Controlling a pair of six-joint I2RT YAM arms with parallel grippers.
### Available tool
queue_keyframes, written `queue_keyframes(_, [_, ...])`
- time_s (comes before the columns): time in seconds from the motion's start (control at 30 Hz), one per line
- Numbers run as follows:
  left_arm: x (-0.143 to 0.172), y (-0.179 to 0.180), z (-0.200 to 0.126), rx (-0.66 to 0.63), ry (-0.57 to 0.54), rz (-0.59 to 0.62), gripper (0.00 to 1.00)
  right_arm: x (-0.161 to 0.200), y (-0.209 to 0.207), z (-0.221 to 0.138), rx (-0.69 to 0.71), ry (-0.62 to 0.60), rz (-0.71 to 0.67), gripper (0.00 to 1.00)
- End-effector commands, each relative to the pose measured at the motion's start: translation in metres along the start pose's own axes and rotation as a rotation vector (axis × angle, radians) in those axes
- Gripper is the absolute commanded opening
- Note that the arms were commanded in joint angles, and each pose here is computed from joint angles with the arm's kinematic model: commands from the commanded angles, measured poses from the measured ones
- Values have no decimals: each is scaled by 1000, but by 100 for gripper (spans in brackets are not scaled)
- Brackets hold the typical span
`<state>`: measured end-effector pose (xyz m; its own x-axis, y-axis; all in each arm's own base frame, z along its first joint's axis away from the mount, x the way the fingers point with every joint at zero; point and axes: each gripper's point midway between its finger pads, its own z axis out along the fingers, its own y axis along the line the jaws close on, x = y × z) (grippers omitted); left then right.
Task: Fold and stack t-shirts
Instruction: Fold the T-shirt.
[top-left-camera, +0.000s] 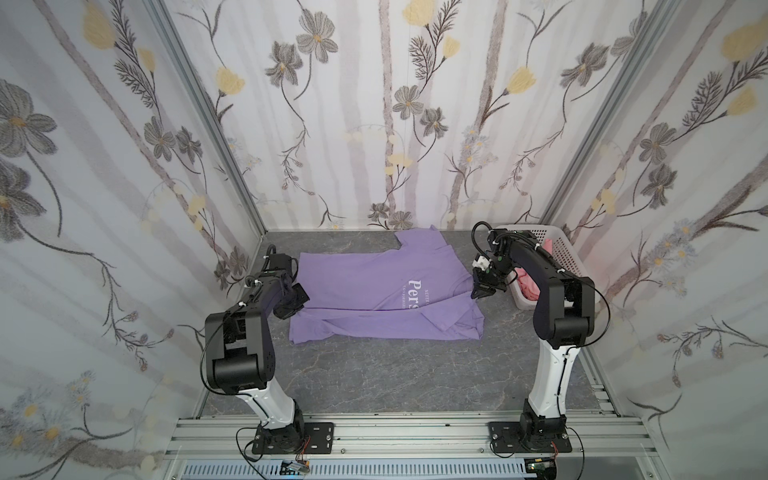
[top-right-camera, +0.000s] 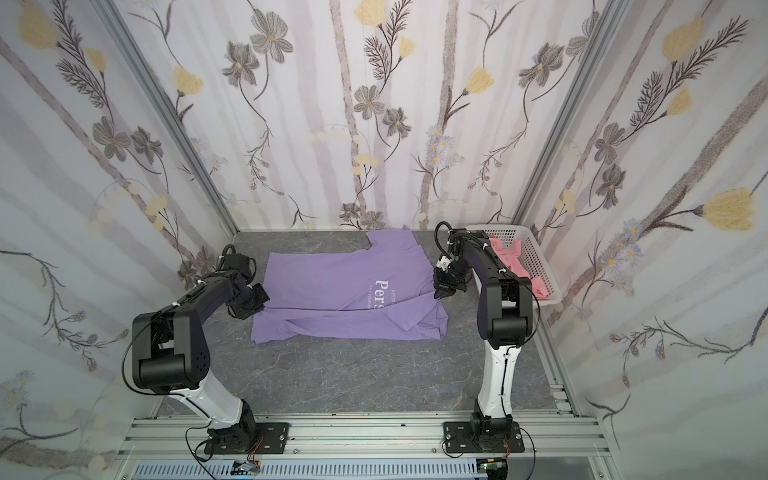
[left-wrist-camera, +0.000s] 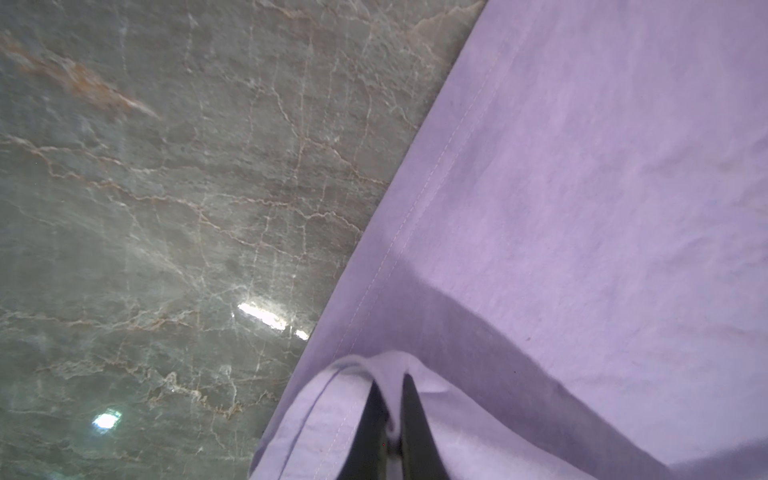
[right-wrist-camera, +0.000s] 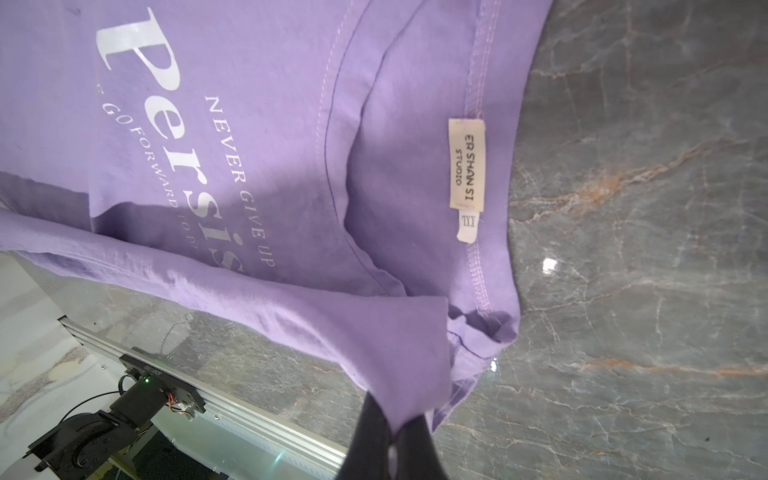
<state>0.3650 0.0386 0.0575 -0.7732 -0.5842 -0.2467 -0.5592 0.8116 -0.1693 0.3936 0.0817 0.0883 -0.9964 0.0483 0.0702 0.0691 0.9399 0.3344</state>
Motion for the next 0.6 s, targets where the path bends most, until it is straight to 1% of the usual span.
queue_keyframes(0.0, [-9,-2,2,0,-22,15,3,-7,-3,4,14,6,20,0])
queue_keyframes(0.03, [-10,-4,2,3,-22,18,33,-9,-3,7,9,9,25,0])
queue_keyframes(0.07, [-11,-4,3,1,-21,20,67,-12,-3,9,11,12,26,2])
queue_keyframes(0.1, [-12,-4,4,-2,-18,21,91,-13,-3,11,13,15,29,7])
queue_keyframes(0.13, [-13,-6,4,-1,-16,29,100,-16,-4,13,13,15,32,10])
queue_keyframes(0.23, [-17,-13,-2,28,-13,26,100,-21,-5,15,19,11,32,22])
queue_keyframes(0.27, [-19,-17,-7,44,-17,21,100,-23,-6,12,33,1,31,24])
queue_keyframes(0.37, [-21,-28,-30,95,-36,13,100,-25,-9,0,59,-35,23,28])
queue_keyframes(0.43, [-16,-33,-44,137,-32,-3,100,-23,-12,-9,78,-54,16,29])
queue_keyframes(0.5, [-4,-39,-56,193,-30,-35,100,-13,-11,-14,69,-49,19,30])
queue_keyframes(0.57, [15,-41,-62,246,-24,-78,100,5,-9,-13,55,-24,20,30])
